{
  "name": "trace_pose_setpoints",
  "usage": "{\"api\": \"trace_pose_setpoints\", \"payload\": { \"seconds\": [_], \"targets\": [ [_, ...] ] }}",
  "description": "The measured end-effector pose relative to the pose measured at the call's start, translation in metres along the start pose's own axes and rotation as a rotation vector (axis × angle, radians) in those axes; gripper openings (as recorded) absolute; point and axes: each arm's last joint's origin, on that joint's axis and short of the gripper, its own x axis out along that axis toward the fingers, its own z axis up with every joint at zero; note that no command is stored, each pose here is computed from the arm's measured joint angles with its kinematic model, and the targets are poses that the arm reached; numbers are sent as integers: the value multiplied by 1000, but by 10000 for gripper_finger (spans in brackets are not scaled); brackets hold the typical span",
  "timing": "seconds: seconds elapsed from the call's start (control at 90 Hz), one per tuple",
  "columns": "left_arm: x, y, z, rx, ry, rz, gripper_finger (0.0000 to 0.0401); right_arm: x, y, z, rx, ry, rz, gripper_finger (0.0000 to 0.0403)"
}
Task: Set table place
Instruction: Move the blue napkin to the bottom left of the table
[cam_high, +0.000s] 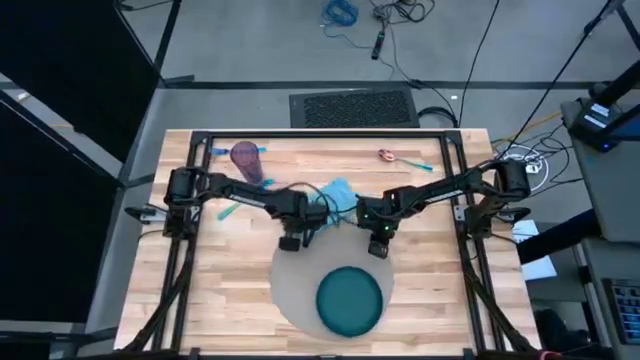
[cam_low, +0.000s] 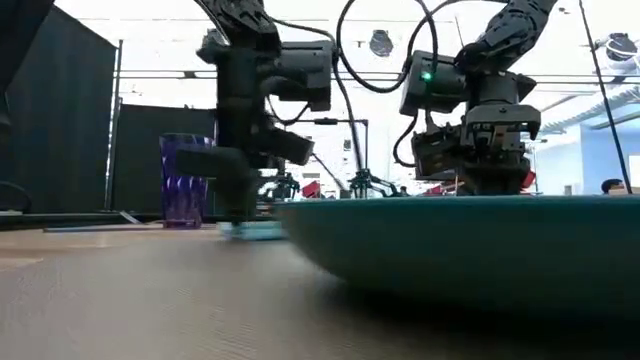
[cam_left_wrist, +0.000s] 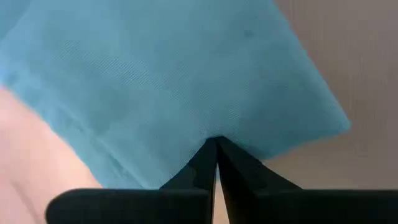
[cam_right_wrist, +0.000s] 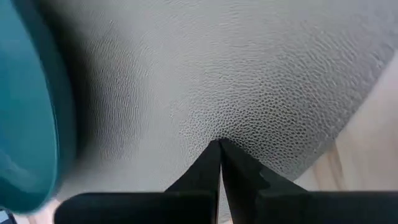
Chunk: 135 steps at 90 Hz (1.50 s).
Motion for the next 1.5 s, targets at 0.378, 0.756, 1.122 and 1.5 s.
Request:
{"api": "trace_pose_setpoints", "payload": {
  "seconds": [0.378, 0.756, 1.122, 1.5],
  "targets": [
    [-8, -92, -18, -129, 154, -24, 0, -2, -6, 0, 35, 9, -6, 0],
    [-29, -185, -35, -358, 144, -152, 0, -2, -6, 0, -6, 8, -13, 0],
    [-48, -244, -32, -463, -136, -251, 0, -2, 3, 4, -23, -25, -36, 0],
    [-49, -194, -59, -549, -59, 234, 0, -30, 25, 29, -84, -91, -186, 0]
  ]
}}
